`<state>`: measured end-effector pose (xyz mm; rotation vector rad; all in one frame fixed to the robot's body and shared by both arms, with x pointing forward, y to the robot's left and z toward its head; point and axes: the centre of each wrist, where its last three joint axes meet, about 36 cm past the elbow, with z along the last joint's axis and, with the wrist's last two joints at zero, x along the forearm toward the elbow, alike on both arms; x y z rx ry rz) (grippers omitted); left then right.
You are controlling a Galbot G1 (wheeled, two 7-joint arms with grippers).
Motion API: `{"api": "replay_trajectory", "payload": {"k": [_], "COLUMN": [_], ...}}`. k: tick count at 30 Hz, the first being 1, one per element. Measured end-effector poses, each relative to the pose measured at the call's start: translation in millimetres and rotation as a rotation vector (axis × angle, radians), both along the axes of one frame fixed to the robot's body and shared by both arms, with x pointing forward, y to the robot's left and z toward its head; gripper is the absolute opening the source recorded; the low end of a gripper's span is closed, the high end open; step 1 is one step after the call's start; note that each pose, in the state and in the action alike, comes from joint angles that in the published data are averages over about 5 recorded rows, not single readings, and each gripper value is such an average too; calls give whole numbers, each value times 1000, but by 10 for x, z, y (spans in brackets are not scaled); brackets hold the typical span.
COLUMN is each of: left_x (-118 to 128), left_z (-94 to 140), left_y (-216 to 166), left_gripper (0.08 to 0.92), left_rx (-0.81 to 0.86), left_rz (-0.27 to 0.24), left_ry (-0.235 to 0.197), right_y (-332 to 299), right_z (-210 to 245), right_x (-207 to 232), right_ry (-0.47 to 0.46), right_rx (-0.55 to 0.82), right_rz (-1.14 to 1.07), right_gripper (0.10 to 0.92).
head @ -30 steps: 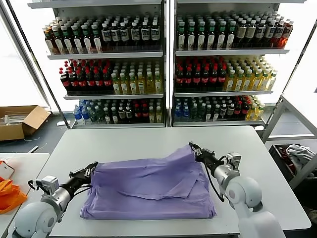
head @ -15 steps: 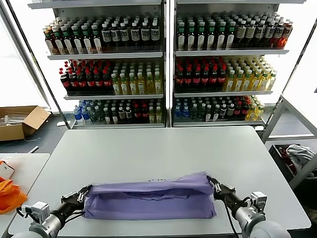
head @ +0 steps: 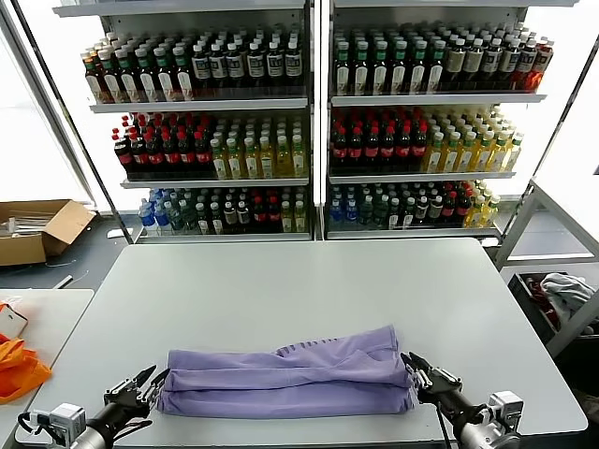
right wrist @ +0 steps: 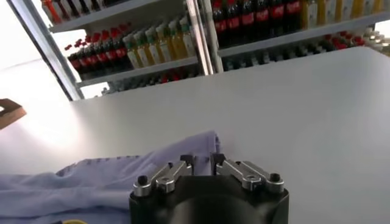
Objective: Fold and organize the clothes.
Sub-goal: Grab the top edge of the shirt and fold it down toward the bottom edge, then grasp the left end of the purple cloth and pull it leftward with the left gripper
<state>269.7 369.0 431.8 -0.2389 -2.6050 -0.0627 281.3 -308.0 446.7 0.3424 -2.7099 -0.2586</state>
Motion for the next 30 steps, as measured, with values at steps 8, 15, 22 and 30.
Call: {"api": "replay_trajectory", "payload": {"k": [8, 15, 22, 30], "left_x": [-101, -187, -174, -149], "left_z": [2, -186, -406, -594], "left_y": [-185, -450, -648, -757], "left_gripper": [638, 807, 713, 488], "left_rx": [-16, -55, -87, -100], "left_rz": [50, 129, 169, 155], "left_ry": [-44, -42, -13, 12], "right_y": [-187, -246, -232, -245], "right_z": [-26, -147, -176, -61], "right_x": [-100, -234, -325, -344], "right_ry": [-160, -244, -290, -323], "right_rx": [-64, -124, -154, -169], "right_rz": [-70, -116, -137, -168], "right_gripper": [623, 800, 823, 823]}}
